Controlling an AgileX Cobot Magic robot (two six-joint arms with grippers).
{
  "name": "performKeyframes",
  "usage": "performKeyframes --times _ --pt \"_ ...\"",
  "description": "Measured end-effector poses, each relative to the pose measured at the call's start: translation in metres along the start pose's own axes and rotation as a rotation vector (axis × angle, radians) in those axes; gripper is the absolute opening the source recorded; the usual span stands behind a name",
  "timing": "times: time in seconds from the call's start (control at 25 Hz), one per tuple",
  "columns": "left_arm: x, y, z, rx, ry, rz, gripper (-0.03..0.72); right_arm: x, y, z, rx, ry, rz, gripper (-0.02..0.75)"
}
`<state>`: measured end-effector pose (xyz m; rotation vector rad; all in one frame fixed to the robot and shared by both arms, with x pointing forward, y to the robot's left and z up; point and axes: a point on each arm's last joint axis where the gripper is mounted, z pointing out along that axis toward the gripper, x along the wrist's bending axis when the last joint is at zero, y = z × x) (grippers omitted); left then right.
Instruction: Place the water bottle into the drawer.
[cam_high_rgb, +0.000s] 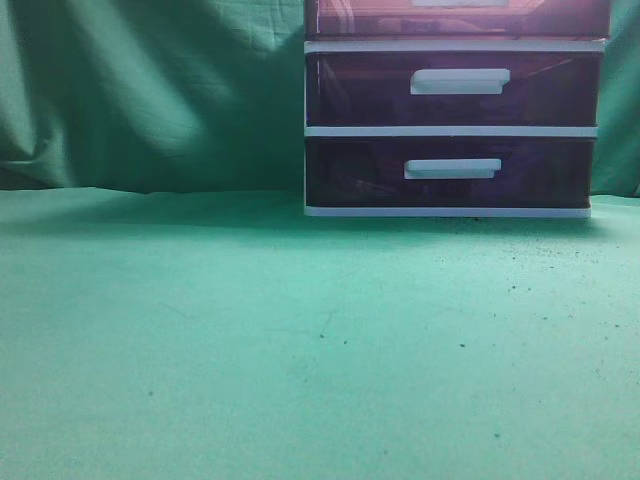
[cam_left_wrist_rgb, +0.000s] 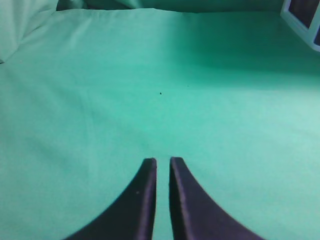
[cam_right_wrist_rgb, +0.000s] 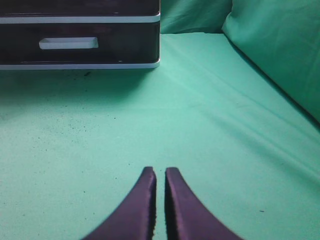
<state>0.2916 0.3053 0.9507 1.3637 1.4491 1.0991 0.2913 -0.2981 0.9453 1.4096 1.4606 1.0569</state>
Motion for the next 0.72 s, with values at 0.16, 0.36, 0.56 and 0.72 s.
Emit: performKeyframes --times 0.16,0.36,0.56,0.72 --pt "0.0 -0.0001 0.0 0.001 0.0 0.0 0.057 0.0 0.0 0.0 0.0 0.0 0.0 0.047" --pt "-0.0001 -0.0002 0.0 0.002 -0.001 -0.004 0.057 0.0 0.0 0.0 0.0 0.0 0.0 0.047" --pt "-0.0001 -0.0003 0.0 0.004 -0.001 -0.004 0.057 0.0 0.0 0.0 0.0 0.0 0.0 0.047" --pt "-0.0001 -0.0003 0.0 0.004 -0.001 -0.004 0.057 0.0 0.0 0.0 0.0 0.0 0.0 0.047"
